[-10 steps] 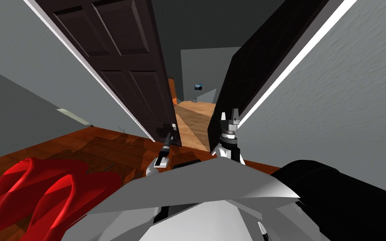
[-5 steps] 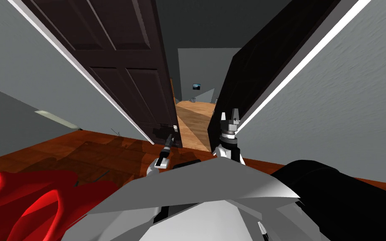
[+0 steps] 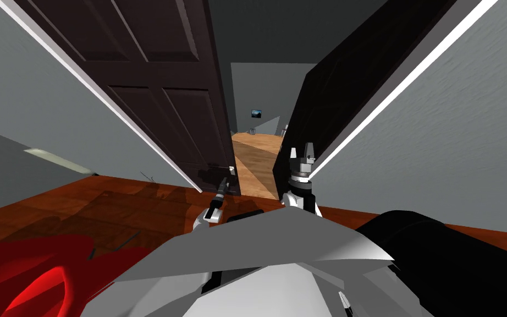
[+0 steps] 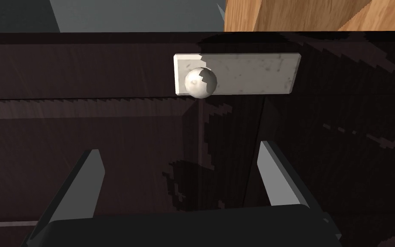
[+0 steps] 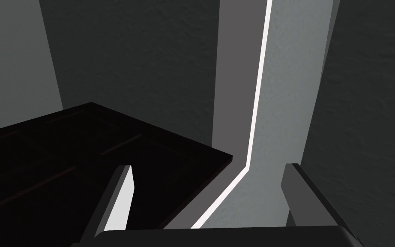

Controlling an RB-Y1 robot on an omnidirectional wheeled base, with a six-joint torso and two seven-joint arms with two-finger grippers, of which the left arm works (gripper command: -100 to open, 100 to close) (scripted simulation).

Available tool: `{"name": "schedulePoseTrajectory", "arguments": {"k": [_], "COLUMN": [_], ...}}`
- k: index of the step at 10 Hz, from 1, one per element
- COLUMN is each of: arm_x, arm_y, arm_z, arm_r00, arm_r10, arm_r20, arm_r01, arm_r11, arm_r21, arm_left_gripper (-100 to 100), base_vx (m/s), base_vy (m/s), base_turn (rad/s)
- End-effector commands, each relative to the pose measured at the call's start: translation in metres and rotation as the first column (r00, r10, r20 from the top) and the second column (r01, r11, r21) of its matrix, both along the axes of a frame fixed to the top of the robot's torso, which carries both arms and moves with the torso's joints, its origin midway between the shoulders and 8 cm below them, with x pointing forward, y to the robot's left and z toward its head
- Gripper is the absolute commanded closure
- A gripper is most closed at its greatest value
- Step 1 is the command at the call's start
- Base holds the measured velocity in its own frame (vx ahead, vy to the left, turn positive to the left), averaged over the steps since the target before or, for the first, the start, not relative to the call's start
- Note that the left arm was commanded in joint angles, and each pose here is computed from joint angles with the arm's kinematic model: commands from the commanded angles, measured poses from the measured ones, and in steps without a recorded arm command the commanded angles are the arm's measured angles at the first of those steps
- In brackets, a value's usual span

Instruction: Push the door open

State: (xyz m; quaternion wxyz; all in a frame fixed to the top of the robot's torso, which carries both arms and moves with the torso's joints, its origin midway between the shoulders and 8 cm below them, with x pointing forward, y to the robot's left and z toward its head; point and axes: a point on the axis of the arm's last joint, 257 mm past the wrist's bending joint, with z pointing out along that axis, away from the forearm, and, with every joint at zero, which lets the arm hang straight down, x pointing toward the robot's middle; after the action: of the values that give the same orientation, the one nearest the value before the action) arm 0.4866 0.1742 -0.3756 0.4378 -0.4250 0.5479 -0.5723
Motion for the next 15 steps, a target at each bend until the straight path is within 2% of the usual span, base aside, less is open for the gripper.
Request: {"name": "schedulePoseTrajectory", "arguments": {"k": [1,4,5,14,15], "arm_x": [-0.001,-0.003,-0.003,-0.003,-0.003], "arm_y": [-0.001,-0.003,-0.003,-0.001,-0.001], "arm_z": [-0.006,-0.015,-0.013,-0.015,-0.015], "arm_r00": [0.9999,0.9993,0.9995,0.9995,0.9995], "arm_r10": [-0.006,-0.017,-0.015,0.006,0.006], "arm_r20": [-0.012,-0.034,-0.029,-0.032,-0.032], "arm_r01": [0.006,0.018,0.015,-0.006,-0.006], "arm_r11": [1.0000,0.9997,0.9998,0.9999,0.9999], "arm_r21": [0.005,0.016,0.014,0.010,0.010], "arm_left_gripper": [-100,-100,-100,-100,100], "base_vx": [0.079,0.050,0.023,0.172,-0.013], "base_vy": [0.092,0.093,0.038,-0.037,0.002], "base_turn": [-0.077,-0.065,-0.011,-0.026,0.000]}}
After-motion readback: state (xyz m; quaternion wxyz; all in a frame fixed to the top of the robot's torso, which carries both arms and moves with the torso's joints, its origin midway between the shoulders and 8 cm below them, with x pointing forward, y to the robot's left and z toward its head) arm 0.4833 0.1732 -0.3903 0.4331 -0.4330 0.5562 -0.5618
